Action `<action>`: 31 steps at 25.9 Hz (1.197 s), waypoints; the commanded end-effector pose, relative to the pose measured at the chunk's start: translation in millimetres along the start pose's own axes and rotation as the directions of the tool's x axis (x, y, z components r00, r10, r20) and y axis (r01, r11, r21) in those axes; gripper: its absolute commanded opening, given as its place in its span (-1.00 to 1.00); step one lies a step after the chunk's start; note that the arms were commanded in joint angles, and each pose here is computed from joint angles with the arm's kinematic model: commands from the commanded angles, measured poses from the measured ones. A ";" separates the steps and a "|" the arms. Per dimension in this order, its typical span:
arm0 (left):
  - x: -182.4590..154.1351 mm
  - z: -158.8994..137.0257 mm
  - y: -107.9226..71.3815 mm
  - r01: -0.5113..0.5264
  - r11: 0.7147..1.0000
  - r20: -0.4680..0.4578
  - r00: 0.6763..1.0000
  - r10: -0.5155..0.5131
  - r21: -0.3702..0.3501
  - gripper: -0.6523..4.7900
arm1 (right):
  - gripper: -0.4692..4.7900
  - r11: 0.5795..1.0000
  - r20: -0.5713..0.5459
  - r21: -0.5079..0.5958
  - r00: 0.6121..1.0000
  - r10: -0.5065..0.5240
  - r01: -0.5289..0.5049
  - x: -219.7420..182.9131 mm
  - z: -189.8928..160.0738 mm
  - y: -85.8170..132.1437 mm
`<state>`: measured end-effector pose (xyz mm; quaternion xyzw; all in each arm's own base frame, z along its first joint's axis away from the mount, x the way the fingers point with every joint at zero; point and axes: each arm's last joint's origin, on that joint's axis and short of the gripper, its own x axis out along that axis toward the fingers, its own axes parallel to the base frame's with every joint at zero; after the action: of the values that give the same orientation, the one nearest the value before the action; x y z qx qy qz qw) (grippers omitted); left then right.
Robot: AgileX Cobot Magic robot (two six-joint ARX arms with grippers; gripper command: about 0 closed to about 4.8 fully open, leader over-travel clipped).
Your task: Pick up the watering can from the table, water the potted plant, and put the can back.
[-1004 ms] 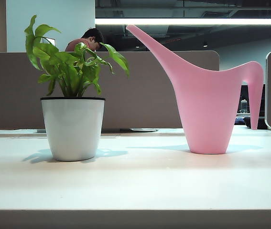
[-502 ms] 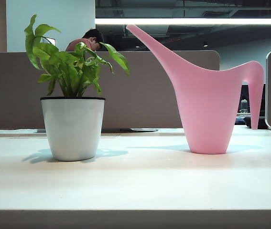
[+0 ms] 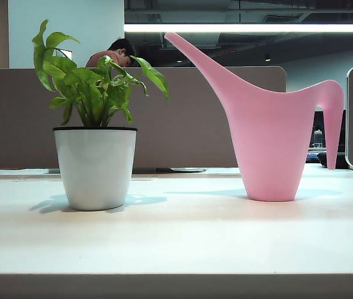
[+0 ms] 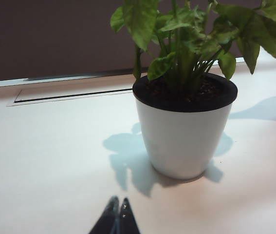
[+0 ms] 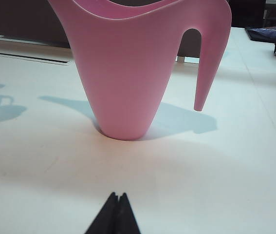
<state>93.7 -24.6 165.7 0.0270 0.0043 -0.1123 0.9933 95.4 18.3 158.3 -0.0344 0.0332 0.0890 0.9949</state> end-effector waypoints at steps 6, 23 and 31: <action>-0.2 1.5 0.9 -0.023 1.000 0.006 1.000 0.023 -0.001 -0.78 | -0.85 1.000 0.014 -0.001 1.000 -0.005 0.005 0.4 0.0 -0.1; -1.1 4.4 16.3 -0.146 0.989 0.038 0.989 0.146 -0.006 -0.78 | -0.85 1.000 0.014 -0.001 1.000 -0.005 0.005 0.3 0.0 -0.1; -1.1 4.4 16.3 -0.146 0.989 0.038 0.989 0.146 -0.006 -0.78 | -0.85 1.000 0.014 -0.001 1.000 -0.005 0.005 0.3 0.0 -0.1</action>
<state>96.5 -8.8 168.7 0.0254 -0.0089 -0.0383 0.9989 95.3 18.3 158.3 -0.0344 0.0332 0.0890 0.9949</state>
